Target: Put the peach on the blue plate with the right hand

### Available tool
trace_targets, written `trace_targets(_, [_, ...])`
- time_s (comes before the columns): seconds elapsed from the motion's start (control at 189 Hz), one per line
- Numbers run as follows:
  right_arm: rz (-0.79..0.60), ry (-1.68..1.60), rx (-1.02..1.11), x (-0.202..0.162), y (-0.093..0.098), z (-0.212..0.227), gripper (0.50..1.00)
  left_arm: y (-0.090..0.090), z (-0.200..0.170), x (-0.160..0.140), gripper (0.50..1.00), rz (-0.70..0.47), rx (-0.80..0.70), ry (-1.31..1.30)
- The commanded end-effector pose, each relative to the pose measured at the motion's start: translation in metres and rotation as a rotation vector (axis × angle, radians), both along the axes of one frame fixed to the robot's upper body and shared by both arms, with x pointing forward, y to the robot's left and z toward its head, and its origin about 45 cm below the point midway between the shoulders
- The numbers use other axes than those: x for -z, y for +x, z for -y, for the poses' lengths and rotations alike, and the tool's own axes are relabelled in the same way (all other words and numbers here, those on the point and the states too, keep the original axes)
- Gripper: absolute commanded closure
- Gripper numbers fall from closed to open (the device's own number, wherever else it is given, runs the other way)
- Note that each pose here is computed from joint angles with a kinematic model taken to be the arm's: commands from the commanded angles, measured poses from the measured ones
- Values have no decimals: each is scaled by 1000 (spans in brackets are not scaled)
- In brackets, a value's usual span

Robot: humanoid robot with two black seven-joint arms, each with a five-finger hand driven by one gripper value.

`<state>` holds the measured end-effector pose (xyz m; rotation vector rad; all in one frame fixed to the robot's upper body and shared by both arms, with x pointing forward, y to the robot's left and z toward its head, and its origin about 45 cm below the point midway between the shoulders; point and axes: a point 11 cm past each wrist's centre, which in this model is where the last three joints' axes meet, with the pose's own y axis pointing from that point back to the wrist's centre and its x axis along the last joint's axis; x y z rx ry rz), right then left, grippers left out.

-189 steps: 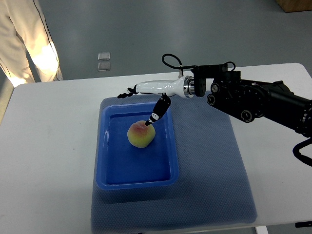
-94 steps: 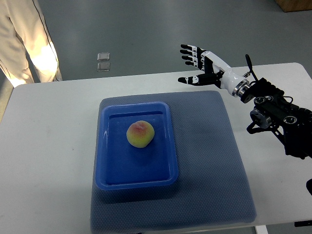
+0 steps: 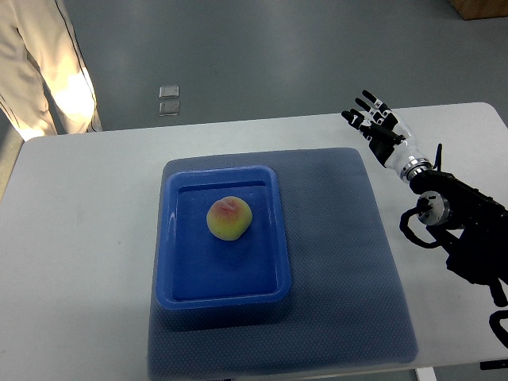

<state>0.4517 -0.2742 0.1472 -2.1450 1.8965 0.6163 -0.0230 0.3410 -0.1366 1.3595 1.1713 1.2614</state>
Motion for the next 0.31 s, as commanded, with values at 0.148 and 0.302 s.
trace_targets(0.148, [8, 18, 31, 4, -1, -10, 570, 0, 0, 0, 500, 0, 0, 0])
trace_targets(0.302, [82, 13, 85, -3, -1, -3, 570, 0, 0, 0, 500, 0, 0, 0])
